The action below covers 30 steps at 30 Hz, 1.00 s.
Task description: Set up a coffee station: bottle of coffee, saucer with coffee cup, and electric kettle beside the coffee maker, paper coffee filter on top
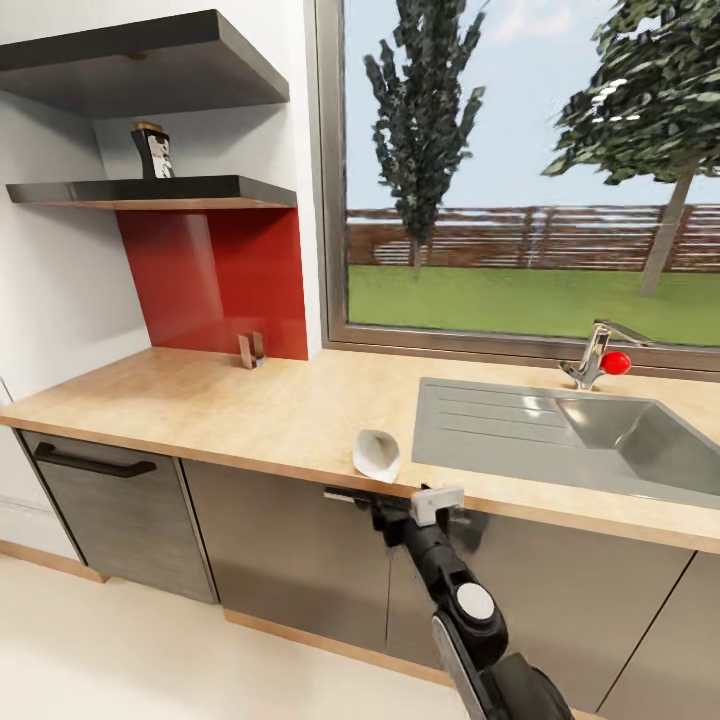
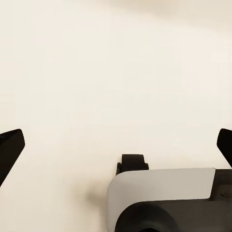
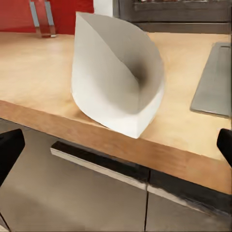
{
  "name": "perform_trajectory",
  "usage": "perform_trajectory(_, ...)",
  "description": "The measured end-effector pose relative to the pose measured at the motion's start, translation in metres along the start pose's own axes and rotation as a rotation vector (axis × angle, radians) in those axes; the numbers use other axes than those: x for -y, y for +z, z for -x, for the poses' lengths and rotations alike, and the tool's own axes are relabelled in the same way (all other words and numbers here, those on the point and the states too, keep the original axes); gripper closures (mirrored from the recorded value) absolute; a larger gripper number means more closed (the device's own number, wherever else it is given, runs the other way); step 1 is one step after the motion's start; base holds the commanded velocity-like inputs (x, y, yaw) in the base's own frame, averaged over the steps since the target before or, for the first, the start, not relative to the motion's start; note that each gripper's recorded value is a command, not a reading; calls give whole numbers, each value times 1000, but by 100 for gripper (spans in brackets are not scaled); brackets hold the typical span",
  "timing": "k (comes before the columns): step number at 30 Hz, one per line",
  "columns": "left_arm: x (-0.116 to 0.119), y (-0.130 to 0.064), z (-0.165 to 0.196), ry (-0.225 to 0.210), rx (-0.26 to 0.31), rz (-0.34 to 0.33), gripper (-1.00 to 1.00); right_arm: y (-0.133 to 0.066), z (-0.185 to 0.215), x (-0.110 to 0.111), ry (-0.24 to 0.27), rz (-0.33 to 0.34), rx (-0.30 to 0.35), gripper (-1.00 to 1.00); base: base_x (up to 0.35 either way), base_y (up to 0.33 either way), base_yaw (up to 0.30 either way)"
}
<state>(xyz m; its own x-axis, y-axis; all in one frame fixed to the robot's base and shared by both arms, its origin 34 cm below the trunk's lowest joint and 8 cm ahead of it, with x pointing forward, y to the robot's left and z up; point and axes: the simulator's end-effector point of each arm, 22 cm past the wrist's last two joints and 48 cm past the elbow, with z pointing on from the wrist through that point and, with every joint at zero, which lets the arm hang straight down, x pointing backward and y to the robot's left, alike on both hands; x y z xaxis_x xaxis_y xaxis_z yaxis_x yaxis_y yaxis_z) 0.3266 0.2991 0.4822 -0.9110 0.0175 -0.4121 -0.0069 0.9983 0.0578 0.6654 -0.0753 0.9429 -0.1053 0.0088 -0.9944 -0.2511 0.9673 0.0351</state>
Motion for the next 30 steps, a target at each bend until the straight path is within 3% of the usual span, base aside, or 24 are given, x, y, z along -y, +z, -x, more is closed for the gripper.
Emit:
perform_trajectory(5, 0, 0, 0, 0, 0, 0, -100, 21, 45, 10, -27, -28, 41, -100, 0, 0, 0)
perform_trajectory(8, 0, 0, 0, -1, 1, 0, -100, 26, 53, 20, -36, -70, 29, -100, 0, 0, 0)
perform_trajectory(10, 0, 0, 0, -1, 1, 0, -100, 31, 64, 36, -48, -136, 22, -100, 0, 0, 0)
perform_trajectory(16, -1, 0, 0, -1, 1, 1, -100, 35, 73, 45, -59, -171, 24, -100, 0, 0, 0)
perform_trajectory(17, -1, 0, 0, -2, 1, 1, -100, 42, 78, 53, -72, -203, 24, -100, 0, 0, 0)
perform_trajectory(23, -2, 0, 6, -3, 29, 1, -100, 53, 53, 71, -92, -279, -41, -100, 0, 0, 0)
perform_trajectory(30, -2, 0, 11, -3, 48, 1, -100, 57, 43, 73, -98, -291, -66, -100, 0, 0, 0)
